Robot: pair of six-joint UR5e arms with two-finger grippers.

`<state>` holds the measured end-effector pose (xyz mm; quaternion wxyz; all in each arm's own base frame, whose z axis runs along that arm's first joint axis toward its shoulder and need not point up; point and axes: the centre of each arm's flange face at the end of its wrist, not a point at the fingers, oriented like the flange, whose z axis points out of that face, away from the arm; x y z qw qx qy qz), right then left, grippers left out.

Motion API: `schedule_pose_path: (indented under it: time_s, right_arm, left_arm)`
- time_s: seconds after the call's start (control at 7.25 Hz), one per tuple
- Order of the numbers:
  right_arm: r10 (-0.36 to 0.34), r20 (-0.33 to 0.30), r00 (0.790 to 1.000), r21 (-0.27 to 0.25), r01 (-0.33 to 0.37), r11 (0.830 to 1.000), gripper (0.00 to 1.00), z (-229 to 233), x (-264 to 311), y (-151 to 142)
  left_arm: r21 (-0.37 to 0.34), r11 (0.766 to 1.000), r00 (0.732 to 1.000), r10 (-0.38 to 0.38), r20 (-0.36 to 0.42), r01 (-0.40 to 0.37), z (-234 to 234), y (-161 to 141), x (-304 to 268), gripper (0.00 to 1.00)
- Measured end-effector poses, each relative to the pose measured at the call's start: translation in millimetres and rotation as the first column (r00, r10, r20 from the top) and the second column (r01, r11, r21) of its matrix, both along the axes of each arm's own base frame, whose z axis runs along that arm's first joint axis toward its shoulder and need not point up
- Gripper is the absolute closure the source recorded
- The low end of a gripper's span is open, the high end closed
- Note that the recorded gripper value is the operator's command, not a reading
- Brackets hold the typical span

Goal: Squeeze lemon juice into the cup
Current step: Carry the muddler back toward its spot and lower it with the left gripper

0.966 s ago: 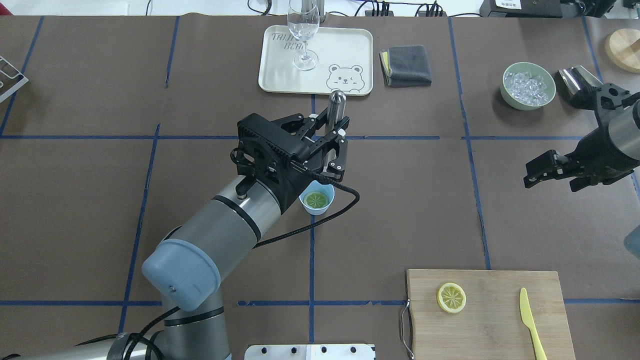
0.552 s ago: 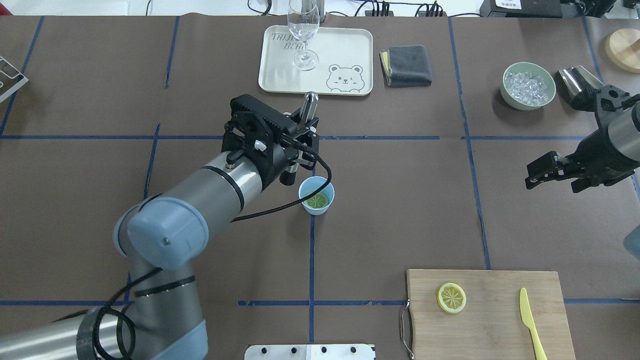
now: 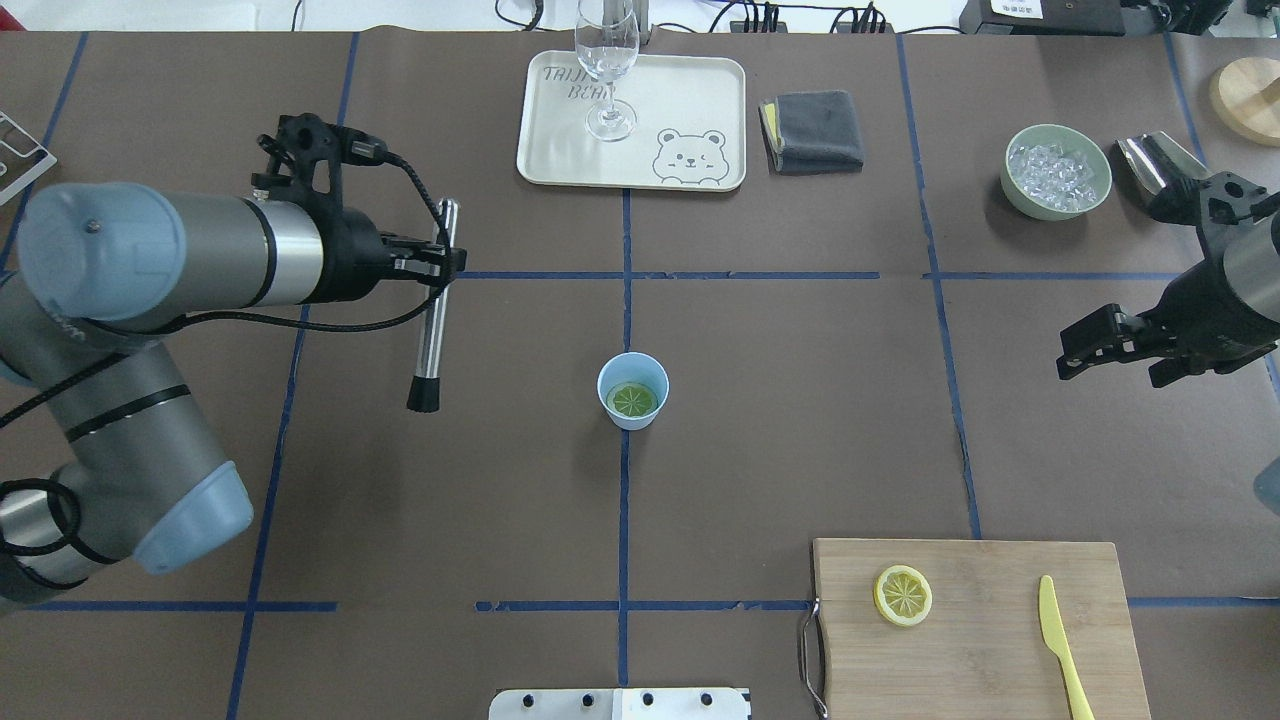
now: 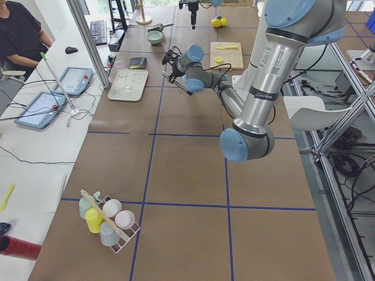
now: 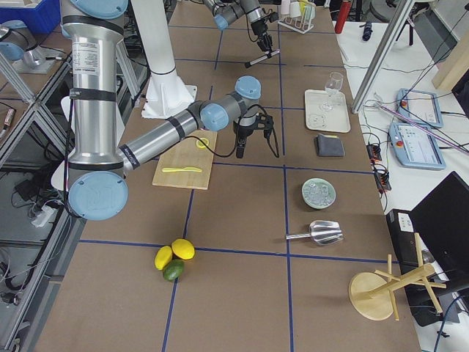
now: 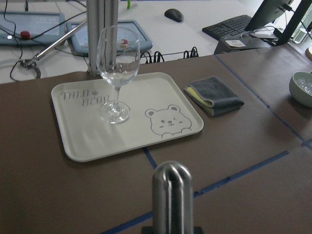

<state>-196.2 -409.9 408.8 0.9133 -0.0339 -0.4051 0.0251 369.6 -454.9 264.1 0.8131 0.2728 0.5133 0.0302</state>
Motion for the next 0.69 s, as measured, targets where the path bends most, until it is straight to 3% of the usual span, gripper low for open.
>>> schedule_pose_path:
  time_s: [0.14, 0.41, 0.69]
  right_arm:
    - [0.001, -0.003, 1.000, 0.003, -0.001, 1.000, 0.00, 3.1, 4.5, -0.2]
    - [-0.004, -0.017, 1.000, 0.004, 0.004, 1.000, 0.00, 14.2, 13.4, 2.6]
    - [-0.021, -0.031, 0.999, 0.024, 0.022, 0.999, 0.00, 26.8, 27.2, 4.1]
  left_arm:
    - [-0.127, 0.992, 0.998, 0.022, 0.064, -0.014, 28.1, -8.5, -23.6, 1.00]
    - [-0.329, 0.944, 0.971, 0.057, 0.230, 0.023, 82.8, -29.9, -60.9, 1.00]
    - [-0.398, 0.917, 0.915, 0.170, 0.365, -0.012, 163.9, -28.0, -80.4, 1.00]
